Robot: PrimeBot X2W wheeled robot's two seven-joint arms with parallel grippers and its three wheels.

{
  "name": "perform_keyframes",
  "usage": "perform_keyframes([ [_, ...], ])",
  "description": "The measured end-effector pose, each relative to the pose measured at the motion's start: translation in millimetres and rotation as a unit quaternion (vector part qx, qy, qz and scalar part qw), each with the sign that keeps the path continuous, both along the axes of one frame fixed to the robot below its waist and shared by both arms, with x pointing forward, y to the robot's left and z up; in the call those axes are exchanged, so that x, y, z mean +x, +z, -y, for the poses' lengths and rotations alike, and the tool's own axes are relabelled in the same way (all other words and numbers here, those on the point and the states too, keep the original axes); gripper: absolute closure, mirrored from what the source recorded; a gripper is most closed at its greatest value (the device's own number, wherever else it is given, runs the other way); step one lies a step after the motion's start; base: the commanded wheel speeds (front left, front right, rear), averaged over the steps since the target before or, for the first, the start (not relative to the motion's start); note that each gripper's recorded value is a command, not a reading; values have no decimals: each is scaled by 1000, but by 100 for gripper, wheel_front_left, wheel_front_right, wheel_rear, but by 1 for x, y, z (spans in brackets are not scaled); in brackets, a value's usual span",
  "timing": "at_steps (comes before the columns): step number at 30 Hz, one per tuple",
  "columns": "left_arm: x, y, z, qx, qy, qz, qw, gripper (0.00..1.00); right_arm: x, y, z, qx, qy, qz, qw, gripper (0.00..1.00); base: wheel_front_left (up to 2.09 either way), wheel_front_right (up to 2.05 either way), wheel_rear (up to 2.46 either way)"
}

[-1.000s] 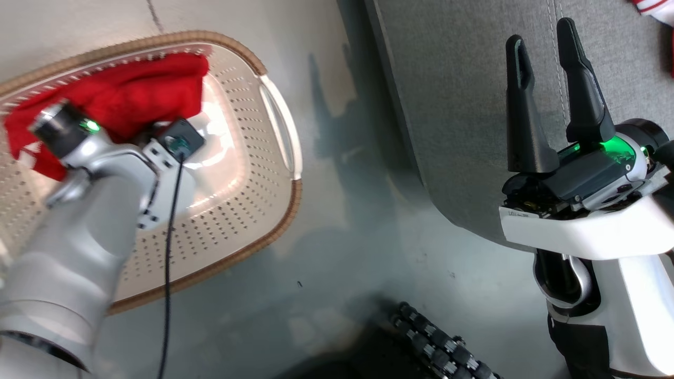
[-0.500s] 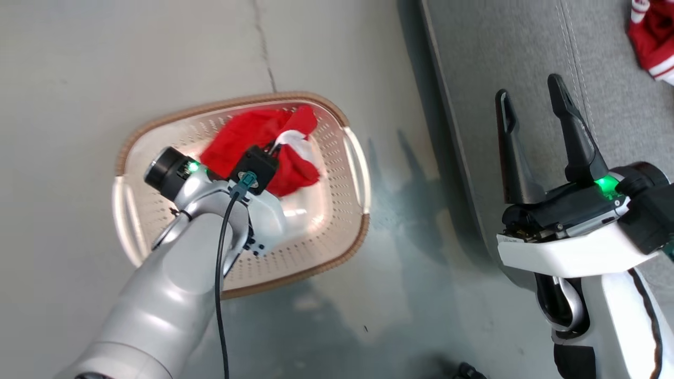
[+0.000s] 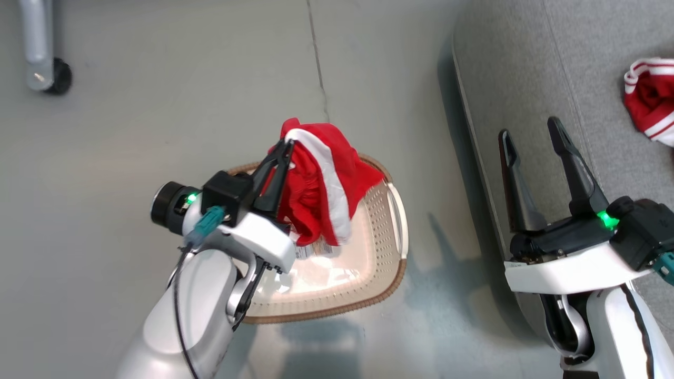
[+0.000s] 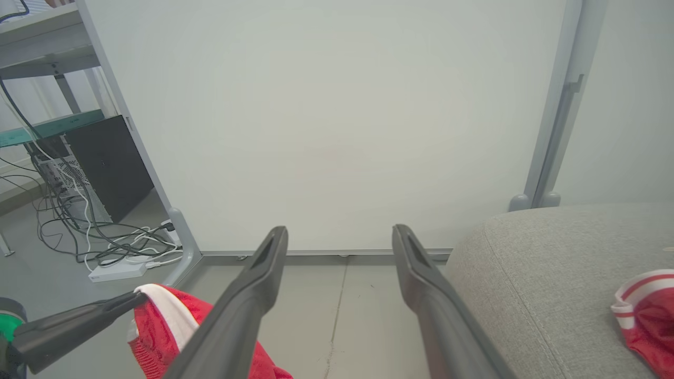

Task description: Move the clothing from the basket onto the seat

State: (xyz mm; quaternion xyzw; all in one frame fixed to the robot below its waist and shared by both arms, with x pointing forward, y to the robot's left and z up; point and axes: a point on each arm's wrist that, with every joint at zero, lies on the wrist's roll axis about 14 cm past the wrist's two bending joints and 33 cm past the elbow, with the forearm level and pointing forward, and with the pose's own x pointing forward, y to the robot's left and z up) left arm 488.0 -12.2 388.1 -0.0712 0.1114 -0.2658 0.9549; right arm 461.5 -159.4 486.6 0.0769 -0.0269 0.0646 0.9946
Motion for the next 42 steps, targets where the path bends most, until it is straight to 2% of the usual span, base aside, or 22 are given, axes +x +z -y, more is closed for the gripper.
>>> perform_keyframes([
  [8, -5, 86, -35, -63, 50, 87, 993, 100, -21, 22, -9, 7, 10, 9, 1000, 0, 0, 0, 0],
  [19, -38, 162, -43, -114, 30, 162, 980, 100, -63, 43, -14, 15, 17, 15, 1000, 0, 0, 0, 0],
  [30, -71, 198, -48, -126, 32, 199, 971, 100, -101, 61, -14, 23, 16, 30, 999, 0, 0, 0, 0],
  [42, -88, 208, -44, -123, 27, 203, 971, 100, -114, 66, -15, 28, 16, 35, 999, 0, 0, 0, 0],
])
